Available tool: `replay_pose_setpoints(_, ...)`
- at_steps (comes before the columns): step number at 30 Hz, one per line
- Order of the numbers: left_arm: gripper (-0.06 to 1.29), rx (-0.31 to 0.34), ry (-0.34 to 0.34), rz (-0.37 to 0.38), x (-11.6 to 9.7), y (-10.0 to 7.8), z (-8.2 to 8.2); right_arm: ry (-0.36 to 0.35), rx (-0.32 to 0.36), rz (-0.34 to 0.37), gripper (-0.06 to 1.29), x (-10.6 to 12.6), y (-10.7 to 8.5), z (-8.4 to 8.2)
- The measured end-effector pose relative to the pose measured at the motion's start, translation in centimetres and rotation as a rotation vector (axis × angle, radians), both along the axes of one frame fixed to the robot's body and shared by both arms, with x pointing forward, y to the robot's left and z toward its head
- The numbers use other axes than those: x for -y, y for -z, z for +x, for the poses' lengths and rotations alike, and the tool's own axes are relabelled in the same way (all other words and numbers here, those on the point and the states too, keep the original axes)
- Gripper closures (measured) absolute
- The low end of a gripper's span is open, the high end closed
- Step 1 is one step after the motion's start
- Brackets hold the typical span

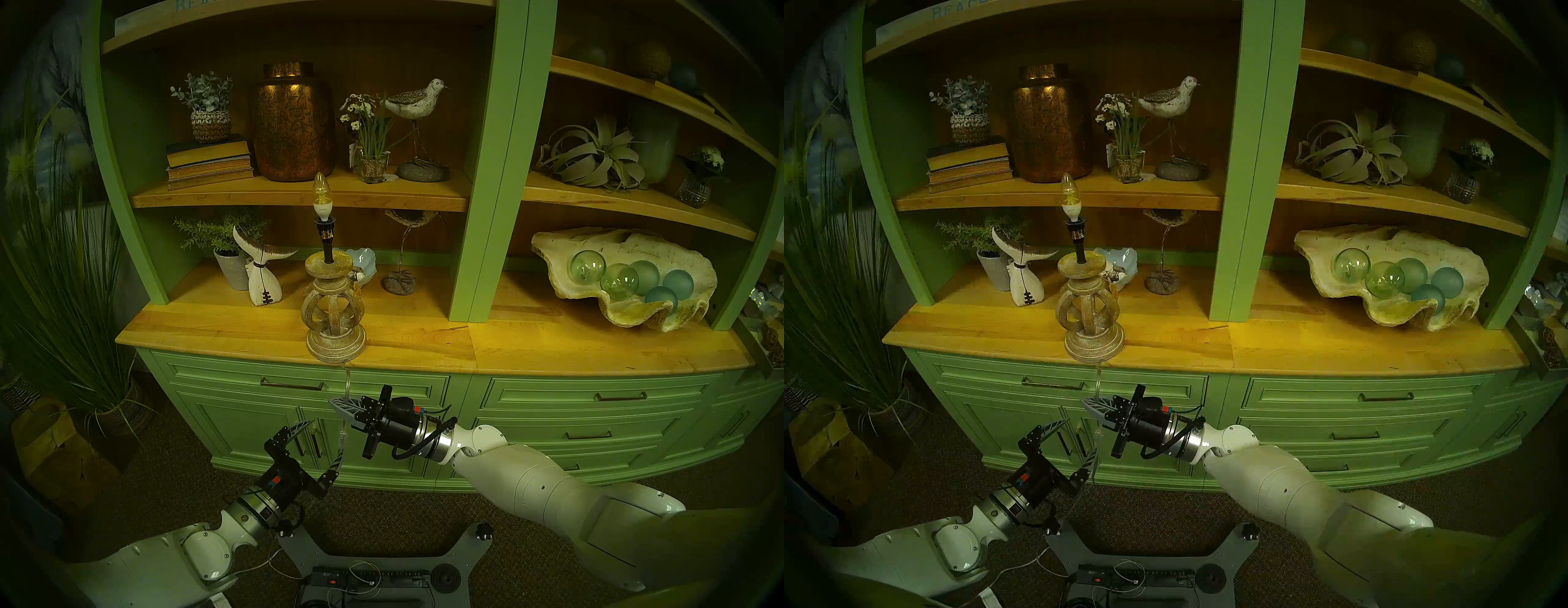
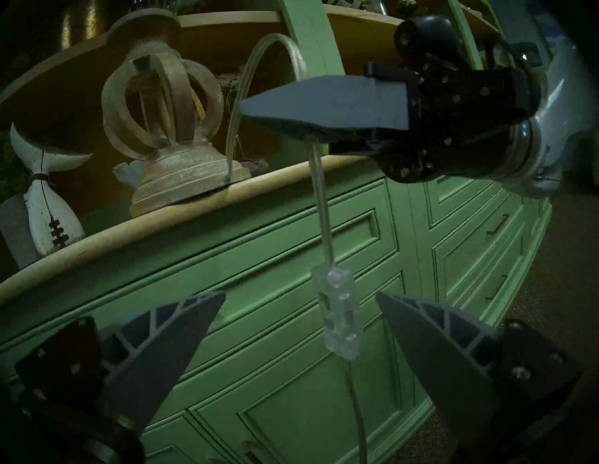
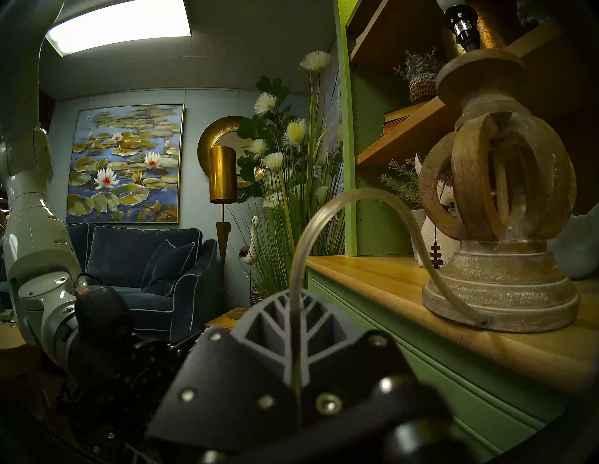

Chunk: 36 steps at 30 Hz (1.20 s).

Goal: Grab cable and switch light on

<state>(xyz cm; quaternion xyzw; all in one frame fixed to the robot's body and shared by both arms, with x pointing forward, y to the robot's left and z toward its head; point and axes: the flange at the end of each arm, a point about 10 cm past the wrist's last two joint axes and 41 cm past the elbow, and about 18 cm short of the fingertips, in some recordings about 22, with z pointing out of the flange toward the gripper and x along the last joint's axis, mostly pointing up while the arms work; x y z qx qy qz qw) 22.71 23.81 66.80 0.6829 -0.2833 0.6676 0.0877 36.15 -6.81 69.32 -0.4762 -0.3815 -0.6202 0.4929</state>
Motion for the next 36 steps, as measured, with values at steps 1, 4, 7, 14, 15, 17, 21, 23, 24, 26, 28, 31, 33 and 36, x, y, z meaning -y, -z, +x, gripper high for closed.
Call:
replay_pose_setpoints(1,-0.03,-0.017,-0.019,-0.013,0.3,0.0,0.1,0.001,0.000,0.001,1.27,0.0,0.0,0.0)
replay_pose_setpoints(4,-0.03,-0.056,-0.055,-0.057,0.9,-0.1,0.1,0.003,0.000,0.003,1.27,0.0,-0.1,0.1)
replay_pose_setpoints(7,-0.03,-0.094,-0.065,-0.114,2.0,-0.3,-0.6,0.004,0.000,0.004,1.27,0.0,-0.1,0.1)
replay_pose_setpoints(14,-0.03,-0.174,-0.066,-0.226,3.9,-1.1,-2.7,0.009,-0.003,0.008,1.27,0.1,-0.1,0.2)
replay_pose_setpoints(15,-0.03,-0.184,-0.065,-0.230,4.0,-1.2,-3.0,0.013,-0.004,0.010,1.27,0.1,-0.1,0.2)
replay_pose_setpoints(17,-0.03,-0.186,-0.067,-0.230,3.9,-1.3,-3.1,0.015,-0.005,0.011,1.27,0.1,-0.1,0.2)
replay_pose_setpoints(21,-0.03,-0.186,-0.089,-0.217,3.3,-1.3,-3.2,0.019,-0.007,0.014,1.27,0.1,-0.1,0.3)
replay_pose_setpoints(23,-0.03,-0.175,-0.105,-0.202,2.8,-1.2,-3.0,0.019,-0.007,0.016,1.27,0.1,-0.1,0.3)
replay_pose_setpoints(24,-0.03,-0.173,-0.108,-0.199,2.8,-1.1,-2.9,0.019,-0.007,0.016,1.27,0.1,-0.1,0.3)
replay_pose_setpoints(26,-0.03,-0.165,-0.125,-0.188,2.4,-0.8,-2.6,0.020,-0.007,0.017,1.27,0.1,-0.2,0.3)
replay_pose_setpoints(28,-0.03,-0.163,-0.139,-0.183,2.1,-0.4,-2.4,0.020,-0.007,0.017,1.27,0.0,-0.2,0.3)
replay_pose_setpoints(31,-0.03,-0.163,-0.157,-0.180,2.0,0.4,-2.1,0.018,-0.006,0.016,1.27,0.0,-0.2,0.3)
replay_pose_setpoints(33,-0.03,-0.162,-0.159,-0.182,2.1,0.6,-1.9,0.016,-0.006,0.016,1.27,0.0,-0.1,0.3)
replay_pose_setpoints(36,-0.03,-0.158,-0.158,-0.192,2.5,0.8,-1.6,0.014,-0.005,0.015,1.27,-0.1,-0.1,0.3)
